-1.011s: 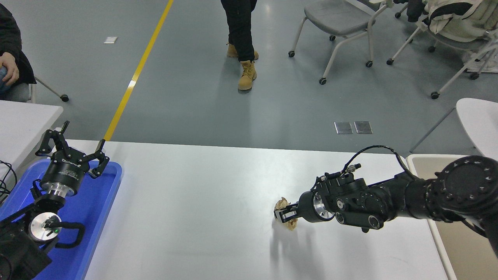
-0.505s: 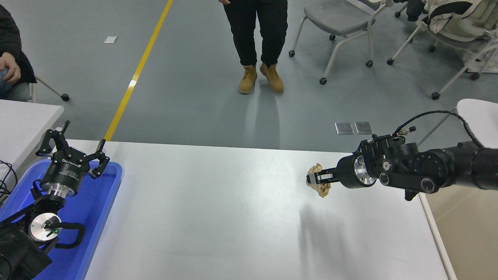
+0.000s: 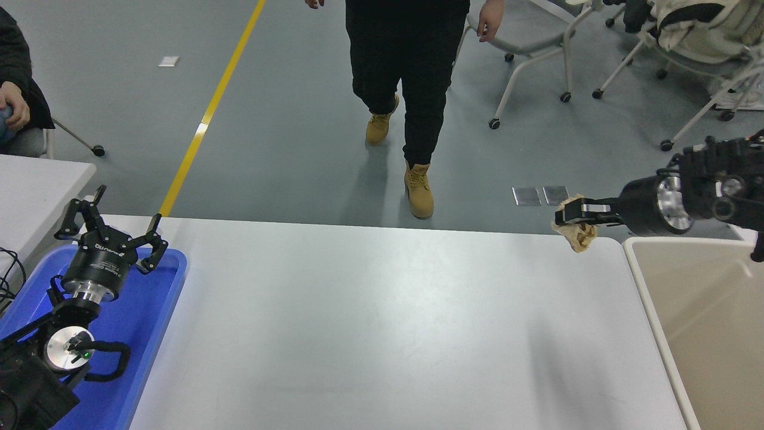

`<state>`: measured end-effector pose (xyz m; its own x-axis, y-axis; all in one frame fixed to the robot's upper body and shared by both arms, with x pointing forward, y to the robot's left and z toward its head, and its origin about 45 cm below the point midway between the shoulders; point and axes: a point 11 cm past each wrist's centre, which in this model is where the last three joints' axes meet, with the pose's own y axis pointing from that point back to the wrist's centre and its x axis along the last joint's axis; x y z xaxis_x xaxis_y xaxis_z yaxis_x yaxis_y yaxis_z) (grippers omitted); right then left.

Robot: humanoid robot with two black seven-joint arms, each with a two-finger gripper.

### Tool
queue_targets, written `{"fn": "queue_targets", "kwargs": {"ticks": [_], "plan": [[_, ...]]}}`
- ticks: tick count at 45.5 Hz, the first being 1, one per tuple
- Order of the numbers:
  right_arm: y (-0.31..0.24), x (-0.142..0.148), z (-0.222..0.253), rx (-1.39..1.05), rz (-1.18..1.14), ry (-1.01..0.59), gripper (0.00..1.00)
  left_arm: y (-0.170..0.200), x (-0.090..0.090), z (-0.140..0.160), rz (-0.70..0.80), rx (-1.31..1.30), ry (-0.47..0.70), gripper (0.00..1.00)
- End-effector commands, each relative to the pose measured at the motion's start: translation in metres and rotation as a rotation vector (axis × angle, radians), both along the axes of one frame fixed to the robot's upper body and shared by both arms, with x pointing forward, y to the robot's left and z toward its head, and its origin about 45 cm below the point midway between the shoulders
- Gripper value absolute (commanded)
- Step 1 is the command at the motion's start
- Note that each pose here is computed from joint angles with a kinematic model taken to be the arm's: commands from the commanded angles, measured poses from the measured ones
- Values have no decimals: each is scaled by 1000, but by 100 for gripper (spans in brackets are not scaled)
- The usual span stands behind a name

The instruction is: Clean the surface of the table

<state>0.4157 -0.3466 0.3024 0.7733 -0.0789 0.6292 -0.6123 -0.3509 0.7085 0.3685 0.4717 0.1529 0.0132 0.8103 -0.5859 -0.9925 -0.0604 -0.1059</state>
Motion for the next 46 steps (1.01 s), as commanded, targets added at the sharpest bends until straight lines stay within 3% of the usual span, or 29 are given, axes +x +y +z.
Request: {"fn": "queue_targets", "kwargs": {"ticks": [1, 28, 46], "plan": [[-22, -5, 19, 7, -43, -8, 0, 0, 0, 0, 1, 1, 0, 100], [-40, -6, 23, -13, -79, -20, 0, 0, 0, 0, 0, 0, 0, 100], [-91, -6, 44, -22, -216, -90, 0, 0, 0, 0, 0, 0, 0, 100]]}}
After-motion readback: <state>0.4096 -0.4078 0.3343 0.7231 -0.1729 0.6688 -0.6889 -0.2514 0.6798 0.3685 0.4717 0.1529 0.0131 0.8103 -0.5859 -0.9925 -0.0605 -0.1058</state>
